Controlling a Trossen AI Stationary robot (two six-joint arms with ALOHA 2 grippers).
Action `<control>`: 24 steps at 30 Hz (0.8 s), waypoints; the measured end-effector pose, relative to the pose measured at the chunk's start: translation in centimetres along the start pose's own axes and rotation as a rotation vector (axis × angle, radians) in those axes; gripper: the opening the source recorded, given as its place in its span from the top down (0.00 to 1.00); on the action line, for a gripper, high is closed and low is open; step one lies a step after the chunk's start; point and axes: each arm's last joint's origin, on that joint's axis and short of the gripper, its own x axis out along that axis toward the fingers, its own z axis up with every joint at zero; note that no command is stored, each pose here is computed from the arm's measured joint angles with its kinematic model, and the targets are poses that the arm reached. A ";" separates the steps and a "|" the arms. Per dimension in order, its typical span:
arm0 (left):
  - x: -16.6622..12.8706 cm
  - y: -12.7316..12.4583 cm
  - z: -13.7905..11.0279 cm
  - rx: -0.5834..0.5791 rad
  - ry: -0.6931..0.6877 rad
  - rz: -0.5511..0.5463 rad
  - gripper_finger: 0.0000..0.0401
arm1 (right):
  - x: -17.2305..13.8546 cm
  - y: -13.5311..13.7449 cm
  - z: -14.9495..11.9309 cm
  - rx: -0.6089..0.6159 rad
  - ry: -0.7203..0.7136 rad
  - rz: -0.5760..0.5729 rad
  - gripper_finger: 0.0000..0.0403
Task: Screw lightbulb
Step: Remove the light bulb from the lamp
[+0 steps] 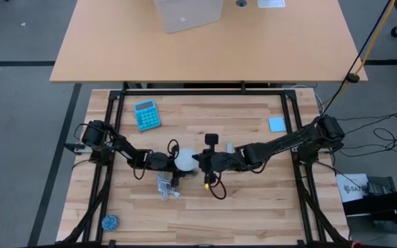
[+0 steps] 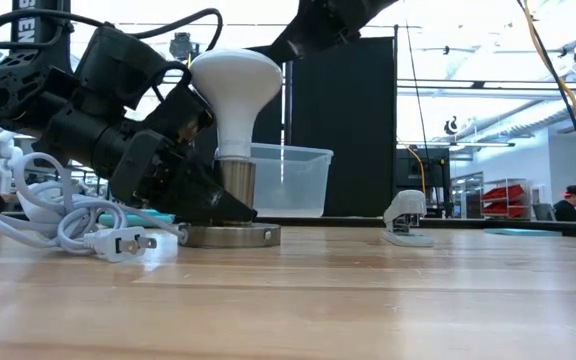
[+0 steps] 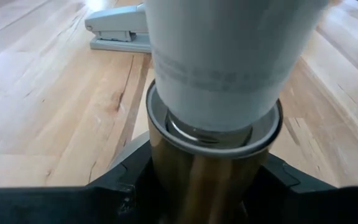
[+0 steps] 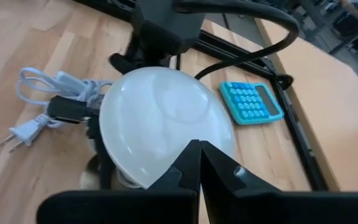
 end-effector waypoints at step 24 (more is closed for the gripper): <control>0.0 0.1 0.0 -0.003 0.001 0.012 0.56 | 0.1 0.4 0.1 -0.043 -0.026 0.043 1.00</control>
